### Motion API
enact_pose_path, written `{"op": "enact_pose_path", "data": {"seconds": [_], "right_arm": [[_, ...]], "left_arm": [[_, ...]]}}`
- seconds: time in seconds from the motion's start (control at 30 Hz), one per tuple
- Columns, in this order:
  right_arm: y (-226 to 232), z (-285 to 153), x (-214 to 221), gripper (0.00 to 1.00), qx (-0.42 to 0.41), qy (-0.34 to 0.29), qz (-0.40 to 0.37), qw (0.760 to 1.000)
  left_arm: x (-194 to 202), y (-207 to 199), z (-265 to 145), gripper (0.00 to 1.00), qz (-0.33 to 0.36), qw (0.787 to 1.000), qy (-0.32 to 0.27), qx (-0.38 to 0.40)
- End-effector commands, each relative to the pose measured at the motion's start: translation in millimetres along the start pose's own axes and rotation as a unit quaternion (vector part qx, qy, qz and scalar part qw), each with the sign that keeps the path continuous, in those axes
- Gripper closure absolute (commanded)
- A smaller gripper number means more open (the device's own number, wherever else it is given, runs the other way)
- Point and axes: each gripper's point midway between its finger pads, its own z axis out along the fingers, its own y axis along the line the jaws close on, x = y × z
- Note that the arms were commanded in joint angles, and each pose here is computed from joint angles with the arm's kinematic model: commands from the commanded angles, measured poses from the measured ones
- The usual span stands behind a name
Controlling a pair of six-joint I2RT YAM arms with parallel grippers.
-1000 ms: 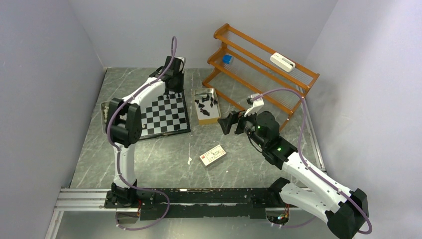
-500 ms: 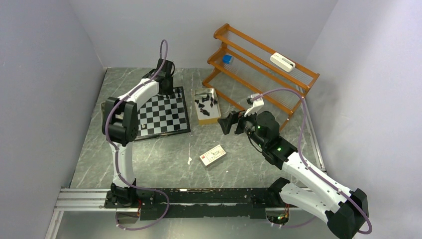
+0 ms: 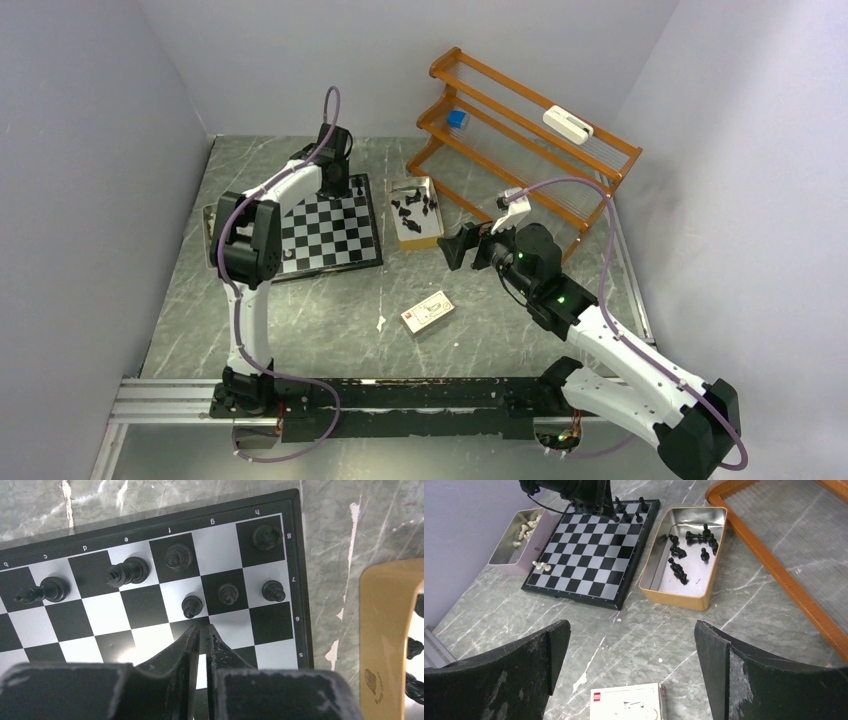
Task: Set up the chess pieces on the board
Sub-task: Adjust the chess piece on the chessboard.
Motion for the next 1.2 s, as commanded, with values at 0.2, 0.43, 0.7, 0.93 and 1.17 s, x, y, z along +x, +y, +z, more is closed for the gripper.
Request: {"op": "enact_pose_path", "data": {"seconds": [0.2,0.43,0.7,0.93,1.17], "right_arm": [[2.7,-1.6,-9.6,0.00,-0.005,-0.018,-0.001,1.000],[1.5,-1.0,-8.6,0.00,-0.002,-0.017,-0.002,1.000],[1.9,-0.7,-6.6,0.00,-0.004,-0.016,-0.001,1.000],[1.6,-1.5,-7.0,0.00,-0.004,-0.017,0.000,1.000],[1.4,-2.7,-8.9,0.00,-0.002,-0.019,-0.002,1.000]], "left_arm": [[-10.4,0.4,14.0,0.85,-0.008,1.000,-0.011,0.016],[-6.6,2.7,19.0,0.85,-0.008,1.000,-0.007,0.008],[-9.0,3.9,10.4,0.85,-0.012,1.000,-0.006,0.007],[-32.8,3.9,-15.6,0.83,-0.025,0.999,-0.041,0.012],[-42.3,-6.7,-11.0,0.80,-0.017,0.998,-0.056,0.040]]}}
